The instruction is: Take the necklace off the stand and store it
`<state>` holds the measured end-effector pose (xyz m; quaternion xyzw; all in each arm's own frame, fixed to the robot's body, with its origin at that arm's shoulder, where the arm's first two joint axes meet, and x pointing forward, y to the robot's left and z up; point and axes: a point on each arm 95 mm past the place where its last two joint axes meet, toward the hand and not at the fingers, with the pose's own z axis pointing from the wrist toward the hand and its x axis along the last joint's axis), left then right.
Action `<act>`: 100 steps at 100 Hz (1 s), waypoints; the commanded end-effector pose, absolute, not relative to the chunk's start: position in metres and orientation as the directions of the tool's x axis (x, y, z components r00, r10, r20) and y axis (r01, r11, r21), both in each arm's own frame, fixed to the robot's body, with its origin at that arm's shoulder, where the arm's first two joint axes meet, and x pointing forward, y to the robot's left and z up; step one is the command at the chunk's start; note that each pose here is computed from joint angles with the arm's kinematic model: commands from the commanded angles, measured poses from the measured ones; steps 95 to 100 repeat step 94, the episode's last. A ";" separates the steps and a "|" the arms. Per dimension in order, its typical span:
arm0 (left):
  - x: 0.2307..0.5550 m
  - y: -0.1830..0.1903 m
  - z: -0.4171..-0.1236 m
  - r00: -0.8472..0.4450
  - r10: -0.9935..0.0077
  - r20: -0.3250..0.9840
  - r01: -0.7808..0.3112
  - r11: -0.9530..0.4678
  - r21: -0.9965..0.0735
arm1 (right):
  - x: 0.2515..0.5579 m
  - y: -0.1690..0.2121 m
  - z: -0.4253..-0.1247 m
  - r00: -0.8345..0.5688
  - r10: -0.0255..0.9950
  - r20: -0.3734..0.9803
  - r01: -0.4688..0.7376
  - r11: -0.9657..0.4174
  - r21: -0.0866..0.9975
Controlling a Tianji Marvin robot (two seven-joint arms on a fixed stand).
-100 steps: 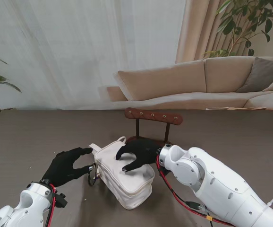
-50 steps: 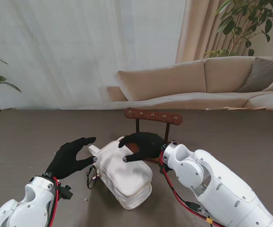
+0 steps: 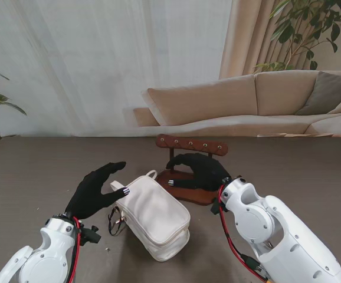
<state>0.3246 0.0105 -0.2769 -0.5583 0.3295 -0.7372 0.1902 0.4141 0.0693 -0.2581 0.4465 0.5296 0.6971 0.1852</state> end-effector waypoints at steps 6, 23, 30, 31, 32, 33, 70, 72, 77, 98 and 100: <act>0.321 0.006 -0.281 -0.307 -0.625 0.718 -0.121 -0.722 -0.681 | 0.401 0.058 -0.269 -0.508 0.728 0.461 0.216 -0.411 0.886; 0.319 0.004 -0.286 -0.306 -0.601 0.738 -0.117 -0.746 -0.655 | 0.389 0.033 -0.282 -0.451 0.722 0.524 0.173 -0.505 0.846; 0.318 0.003 -0.288 -0.303 -0.594 0.746 -0.124 -0.751 -0.648 | 0.385 0.022 -0.288 -0.431 0.725 0.537 0.158 -0.525 0.836; 0.318 0.003 -0.289 -0.302 -0.593 0.746 -0.125 -0.751 -0.648 | 0.384 0.021 -0.289 -0.429 0.724 0.540 0.157 -0.529 0.834; 0.317 0.003 -0.289 -0.302 -0.593 0.747 -0.126 -0.752 -0.648 | 0.384 0.020 -0.290 -0.427 0.723 0.542 0.156 -0.532 0.832; 0.317 0.003 -0.289 -0.301 -0.592 0.747 -0.127 -0.752 -0.647 | 0.383 0.018 -0.291 -0.426 0.722 0.545 0.156 -0.535 0.830; 0.318 0.001 -0.299 -0.288 -0.580 0.763 -0.148 -0.760 -0.633 | 0.378 -0.008 -0.308 -0.369 0.717 0.591 0.119 -0.594 0.795; 0.318 0.001 -0.299 -0.288 -0.579 0.763 -0.149 -0.760 -0.633 | 0.378 -0.008 -0.308 -0.367 0.716 0.594 0.117 -0.598 0.793; 0.318 0.001 -0.299 -0.289 -0.579 0.763 -0.150 -0.759 -0.633 | 0.378 -0.010 -0.308 -0.362 0.714 0.599 0.118 -0.602 0.790; 0.319 0.001 -0.301 -0.291 -0.582 0.759 -0.163 -0.752 -0.639 | 0.379 -0.013 -0.309 -0.354 0.716 0.601 0.110 -0.606 0.788; 0.319 0.001 -0.301 -0.291 -0.582 0.759 -0.163 -0.752 -0.639 | 0.379 -0.013 -0.309 -0.354 0.716 0.601 0.110 -0.606 0.788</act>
